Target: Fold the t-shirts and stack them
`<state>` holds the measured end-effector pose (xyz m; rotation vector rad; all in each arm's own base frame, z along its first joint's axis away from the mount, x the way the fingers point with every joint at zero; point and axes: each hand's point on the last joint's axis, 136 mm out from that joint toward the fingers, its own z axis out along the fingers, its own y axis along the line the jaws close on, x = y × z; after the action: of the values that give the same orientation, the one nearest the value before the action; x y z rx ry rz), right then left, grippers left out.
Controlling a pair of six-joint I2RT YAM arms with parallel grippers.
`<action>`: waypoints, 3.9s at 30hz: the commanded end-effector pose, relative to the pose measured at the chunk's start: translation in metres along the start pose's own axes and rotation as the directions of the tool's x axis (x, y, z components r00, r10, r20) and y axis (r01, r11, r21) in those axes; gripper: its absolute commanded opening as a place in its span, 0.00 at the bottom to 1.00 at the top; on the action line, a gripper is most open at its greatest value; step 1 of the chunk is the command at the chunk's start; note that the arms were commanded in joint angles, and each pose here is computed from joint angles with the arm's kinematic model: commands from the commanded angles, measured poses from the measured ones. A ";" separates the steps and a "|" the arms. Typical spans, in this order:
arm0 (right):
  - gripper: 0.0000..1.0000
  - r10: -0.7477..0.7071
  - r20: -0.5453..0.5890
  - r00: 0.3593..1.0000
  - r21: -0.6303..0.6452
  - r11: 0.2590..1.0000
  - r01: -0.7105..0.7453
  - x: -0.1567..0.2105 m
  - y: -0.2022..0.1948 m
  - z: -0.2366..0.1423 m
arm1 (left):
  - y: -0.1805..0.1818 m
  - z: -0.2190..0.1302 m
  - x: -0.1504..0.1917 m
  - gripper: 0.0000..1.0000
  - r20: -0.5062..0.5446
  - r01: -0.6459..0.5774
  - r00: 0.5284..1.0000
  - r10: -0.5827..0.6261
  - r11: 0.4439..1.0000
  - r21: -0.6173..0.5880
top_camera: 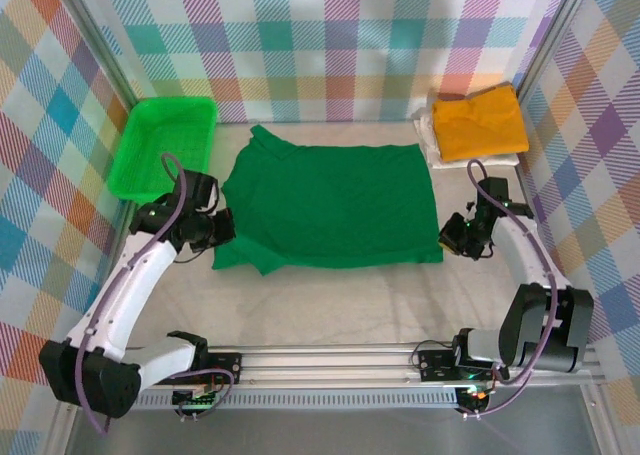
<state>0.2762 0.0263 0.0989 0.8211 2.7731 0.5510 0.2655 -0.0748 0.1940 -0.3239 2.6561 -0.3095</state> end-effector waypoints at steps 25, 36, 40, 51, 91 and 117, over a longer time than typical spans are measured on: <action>0.00 -0.035 0.002 0.999 0.009 0.999 0.035 -0.075 0.031 0.039 | -0.006 0.072 -0.085 0.00 -0.072 -0.157 0.986 0.151 0.984 -0.082; 0.00 -0.025 0.010 1.000 0.005 1.000 0.025 -0.090 0.038 0.044 | -0.012 0.080 -0.107 0.00 -0.073 -0.198 0.979 0.191 0.976 -0.092; 0.00 -0.018 0.022 1.000 0.013 1.000 0.018 -0.097 0.038 0.047 | -0.014 0.090 -0.112 0.00 -0.083 -0.206 0.977 0.198 0.974 -0.095; 0.24 -0.012 0.050 0.999 -0.024 1.000 0.014 -0.139 0.066 0.048 | -0.038 0.103 -0.182 0.50 0.028 -0.196 0.979 0.200 0.975 -0.109; 0.24 -0.455 0.075 0.887 -0.147 0.875 0.461 0.002 0.125 0.088 | -0.041 0.218 -0.073 0.21 -0.051 0.054 0.997 -0.053 0.999 0.008; 0.26 -0.445 0.068 0.893 -0.198 0.871 0.449 0.002 0.140 0.078 | -0.116 0.219 -0.143 0.65 -0.027 -0.080 0.996 0.080 0.997 0.010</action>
<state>0.3596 0.1531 0.0631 0.1354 2.7294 0.6629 0.5142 -0.1803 0.0749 -0.2354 2.6787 -0.3177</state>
